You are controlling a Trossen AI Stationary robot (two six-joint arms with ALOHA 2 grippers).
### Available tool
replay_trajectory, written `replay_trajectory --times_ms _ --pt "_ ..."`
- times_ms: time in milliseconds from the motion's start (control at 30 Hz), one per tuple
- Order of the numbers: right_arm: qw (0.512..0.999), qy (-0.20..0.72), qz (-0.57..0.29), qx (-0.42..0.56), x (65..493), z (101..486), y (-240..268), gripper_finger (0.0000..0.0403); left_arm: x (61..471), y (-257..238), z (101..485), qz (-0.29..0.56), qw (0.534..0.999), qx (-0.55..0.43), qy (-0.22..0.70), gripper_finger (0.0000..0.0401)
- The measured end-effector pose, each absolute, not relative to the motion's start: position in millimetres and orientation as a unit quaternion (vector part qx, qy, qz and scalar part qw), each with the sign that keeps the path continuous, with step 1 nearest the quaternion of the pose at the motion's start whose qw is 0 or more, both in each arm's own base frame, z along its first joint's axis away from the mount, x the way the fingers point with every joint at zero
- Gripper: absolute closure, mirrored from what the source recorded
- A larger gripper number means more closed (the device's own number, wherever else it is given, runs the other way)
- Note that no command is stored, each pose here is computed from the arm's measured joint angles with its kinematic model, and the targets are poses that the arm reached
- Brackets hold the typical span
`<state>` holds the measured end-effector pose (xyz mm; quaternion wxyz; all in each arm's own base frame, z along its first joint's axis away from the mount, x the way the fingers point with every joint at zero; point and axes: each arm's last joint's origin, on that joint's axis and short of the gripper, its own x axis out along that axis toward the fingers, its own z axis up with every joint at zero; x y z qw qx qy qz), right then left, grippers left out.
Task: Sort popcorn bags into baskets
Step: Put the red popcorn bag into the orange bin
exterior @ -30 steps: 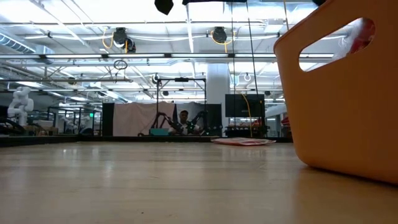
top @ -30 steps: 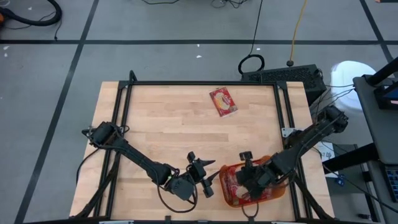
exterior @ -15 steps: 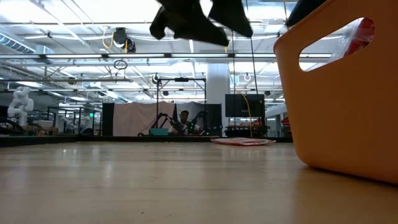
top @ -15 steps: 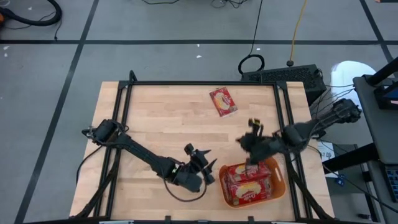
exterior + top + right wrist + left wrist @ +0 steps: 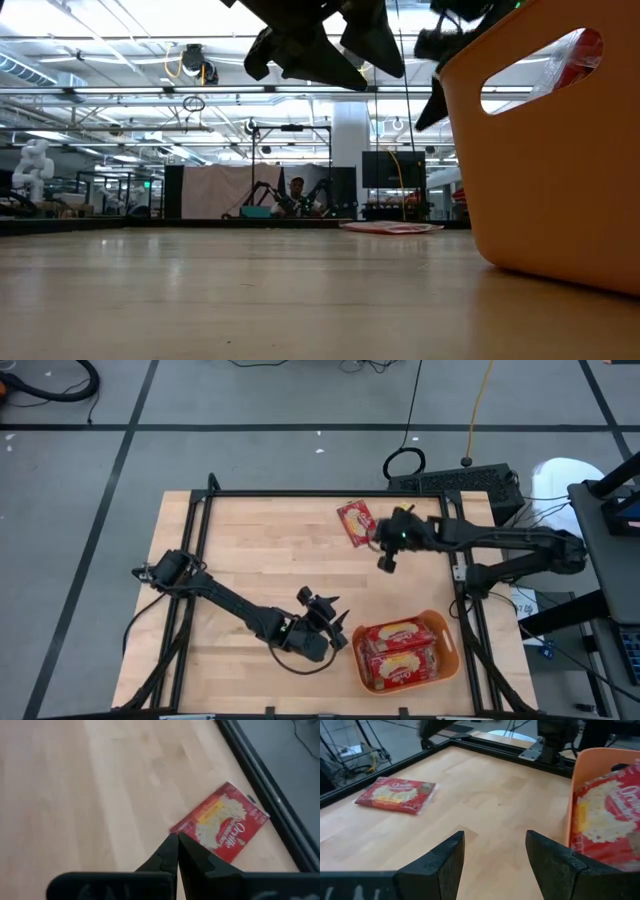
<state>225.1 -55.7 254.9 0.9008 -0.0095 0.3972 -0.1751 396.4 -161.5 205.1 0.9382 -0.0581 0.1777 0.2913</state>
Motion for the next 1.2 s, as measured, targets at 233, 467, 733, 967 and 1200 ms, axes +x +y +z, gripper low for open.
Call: replay_trajectory --times_ms 233,467,733,967,1200 --pt "0.89 0.402 -0.21 0.043 214.6 237.0 -85.9 0.0357 393.0 -168.9 204.0 0.278 0.941 -0.065 0.183 0.0187" --pt "0.893 0.399 -0.194 0.073 212.6 224.1 -83.1 0.0278 401.7 -144.7 203.7 0.304 0.932 -0.02 0.195 0.0187" --pt "0.863 0.398 -0.271 0.154 215.7 188.9 -95.3 0.0216 422.0 -88.3 202.5 0.292 0.927 -0.077 0.22 0.0187" --pt "0.838 0.399 -0.335 0.164 225.2 165.9 -106.5 0.0175 424.5 -89.7 205.7 0.281 0.933 -0.089 0.205 0.0188" --pt "0.826 0.398 -0.356 0.183 231.5 147.9 -119.7 0.015 421.4 -103.7 205.8 0.267 0.938 -0.089 0.204 0.0188"
